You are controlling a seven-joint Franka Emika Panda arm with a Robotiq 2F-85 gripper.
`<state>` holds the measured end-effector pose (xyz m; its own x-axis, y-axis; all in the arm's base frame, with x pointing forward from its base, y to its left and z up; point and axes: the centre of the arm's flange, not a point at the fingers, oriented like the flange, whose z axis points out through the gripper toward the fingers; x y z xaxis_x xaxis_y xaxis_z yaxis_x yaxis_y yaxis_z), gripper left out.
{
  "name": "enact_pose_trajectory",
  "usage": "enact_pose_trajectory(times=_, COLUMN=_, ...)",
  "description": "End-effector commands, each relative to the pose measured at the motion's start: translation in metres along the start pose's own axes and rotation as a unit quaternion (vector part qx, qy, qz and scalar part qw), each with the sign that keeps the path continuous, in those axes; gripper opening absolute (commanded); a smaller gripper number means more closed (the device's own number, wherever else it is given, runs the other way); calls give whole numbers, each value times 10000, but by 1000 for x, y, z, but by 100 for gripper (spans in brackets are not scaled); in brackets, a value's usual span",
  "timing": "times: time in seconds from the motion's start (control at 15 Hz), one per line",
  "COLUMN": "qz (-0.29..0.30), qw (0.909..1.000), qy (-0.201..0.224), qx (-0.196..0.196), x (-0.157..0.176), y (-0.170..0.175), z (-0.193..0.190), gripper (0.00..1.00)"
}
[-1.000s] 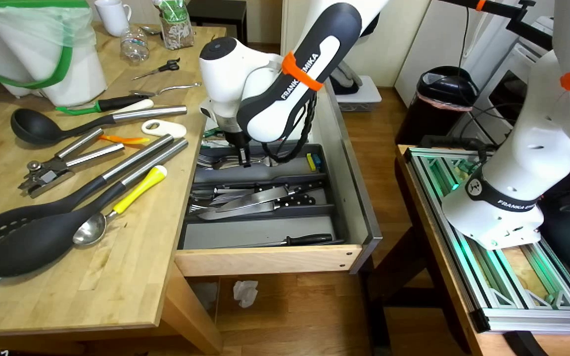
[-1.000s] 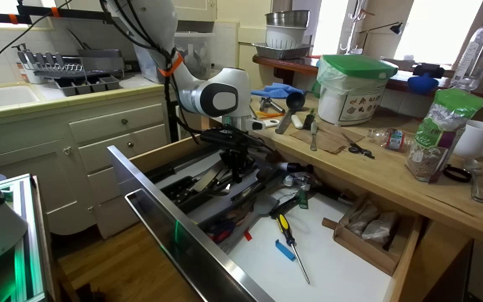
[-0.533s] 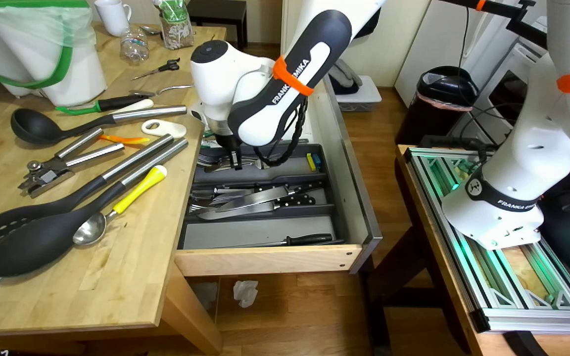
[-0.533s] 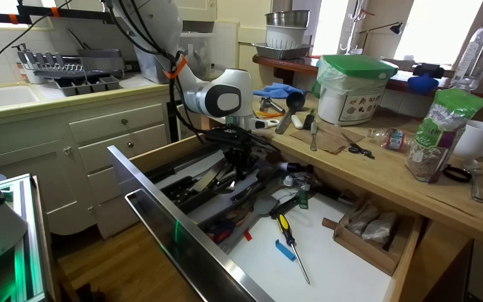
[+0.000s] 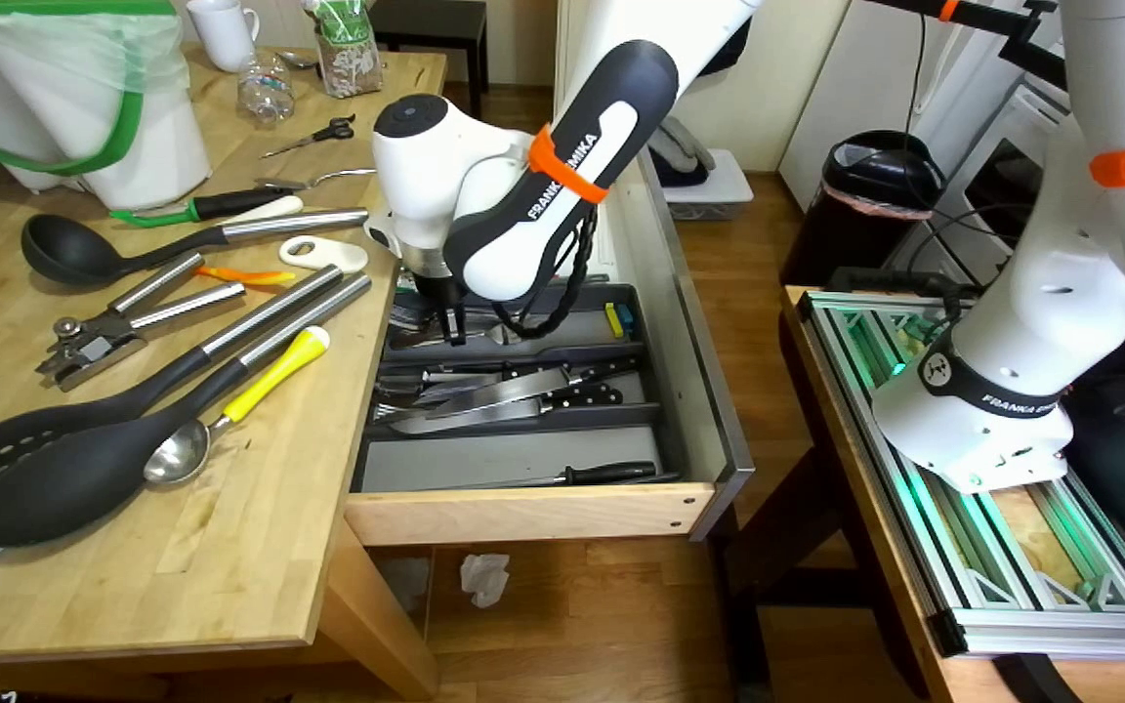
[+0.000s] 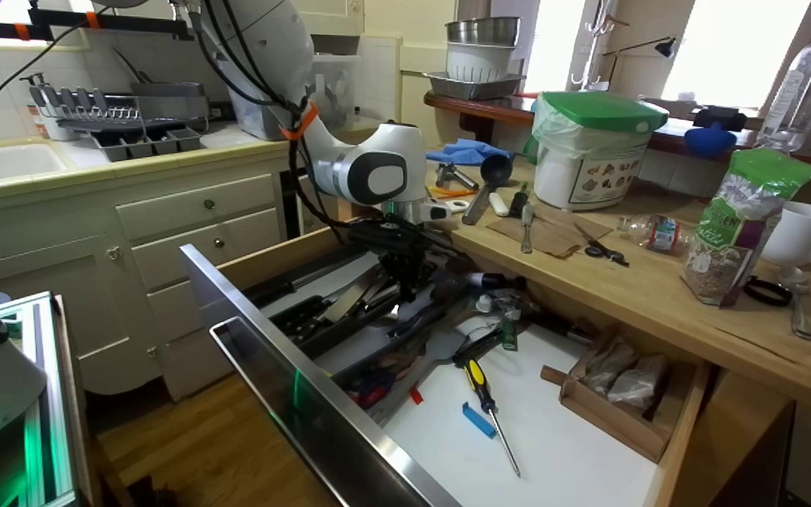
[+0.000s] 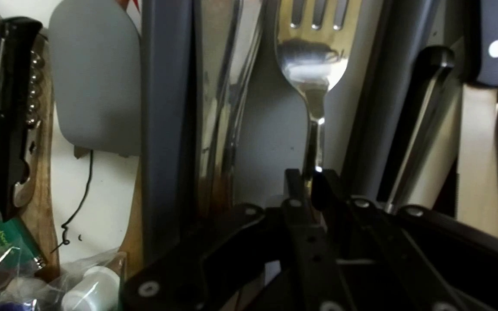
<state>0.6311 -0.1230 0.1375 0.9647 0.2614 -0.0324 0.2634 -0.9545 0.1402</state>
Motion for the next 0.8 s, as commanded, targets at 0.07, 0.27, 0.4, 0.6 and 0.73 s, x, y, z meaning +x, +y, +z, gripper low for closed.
enact_pose_trajectory(times=0.07, qz=21, qw=9997, qy=248, qx=40, x=9, y=3, z=9, gripper=4)
enact_pose_trajectory(times=0.27, qz=86, qw=9996, qy=278, qx=16, x=9, y=5, z=13, gripper=4)
enact_pose_trajectory(times=0.4, qz=150, qw=9995, qy=278, qx=29, x=10, y=6, z=15, gripper=21)
enact_pose_trajectory(times=0.6, qz=213, qw=9995, qy=245, qx=37, x=10, y=5, z=14, gripper=54)
enact_pose_trajectory(times=0.73, qz=290, qw=9994, qy=184, qx=50, x=7, y=1, z=9, gripper=68)
